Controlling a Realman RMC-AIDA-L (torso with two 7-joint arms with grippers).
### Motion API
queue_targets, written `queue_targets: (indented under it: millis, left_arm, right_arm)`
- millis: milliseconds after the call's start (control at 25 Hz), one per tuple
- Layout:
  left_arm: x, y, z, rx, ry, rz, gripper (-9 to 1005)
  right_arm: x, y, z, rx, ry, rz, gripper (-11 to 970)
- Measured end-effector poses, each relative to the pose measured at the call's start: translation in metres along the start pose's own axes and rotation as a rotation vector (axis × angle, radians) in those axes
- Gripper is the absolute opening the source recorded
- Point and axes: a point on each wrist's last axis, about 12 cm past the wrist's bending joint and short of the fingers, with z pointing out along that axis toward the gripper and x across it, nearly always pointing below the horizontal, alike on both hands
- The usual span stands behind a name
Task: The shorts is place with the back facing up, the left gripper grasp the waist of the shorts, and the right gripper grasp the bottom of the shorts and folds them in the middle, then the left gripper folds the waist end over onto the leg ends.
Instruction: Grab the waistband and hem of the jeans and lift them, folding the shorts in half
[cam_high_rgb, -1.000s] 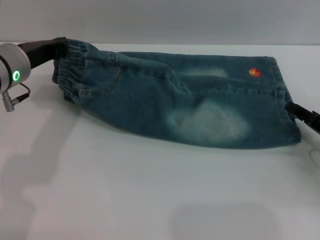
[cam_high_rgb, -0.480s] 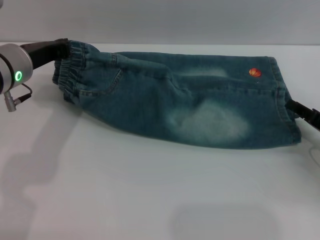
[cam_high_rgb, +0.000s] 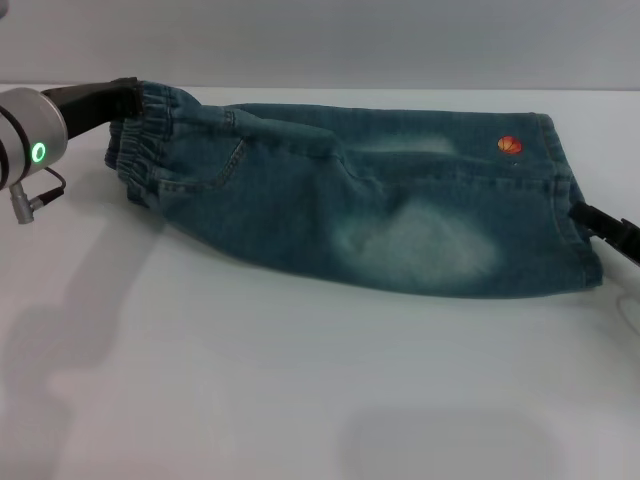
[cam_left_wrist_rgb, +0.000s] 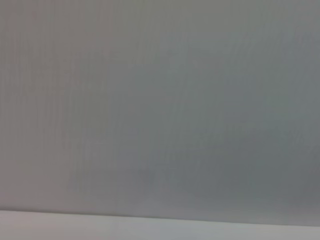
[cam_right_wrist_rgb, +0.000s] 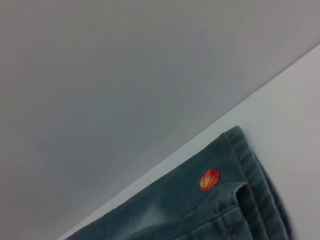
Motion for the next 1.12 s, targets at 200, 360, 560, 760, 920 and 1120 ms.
queue_targets:
  millis: [200,360,560,760,920,1120]
  left_arm:
    - [0.0,0.0,0.0,0.0,0.0,0.0,50]
    - [0.0,0.0,0.0,0.0,0.001,0.0,50]
    - [0.0,0.0,0.0,0.0,0.001,0.0,51]
    - [0.001,0.0,0.0,0.0,0.001,0.0,51]
    - [0.001,0.0,0.0,0.001,0.003,0.001,51]
    - [0.001,-0.001,0.0,0.002,0.006,0.001,52]
  right_arm:
    - [0.001,0.003,0.005,-0.008,0.01,0.004,488]
    - [0.003,0.007,0.009,-0.019,0.027,-0.004,488]
    - [0.003,0.01,0.013,-0.029,0.035,-0.009,488]
    - [0.002,0.012,0.014,-0.036,0.035,-0.011,488]
    - [0.001,0.011,0.013,-0.035,0.032,-0.013,488]
    - [0.004,0.006,0.007,-0.018,0.029,-0.006,487]
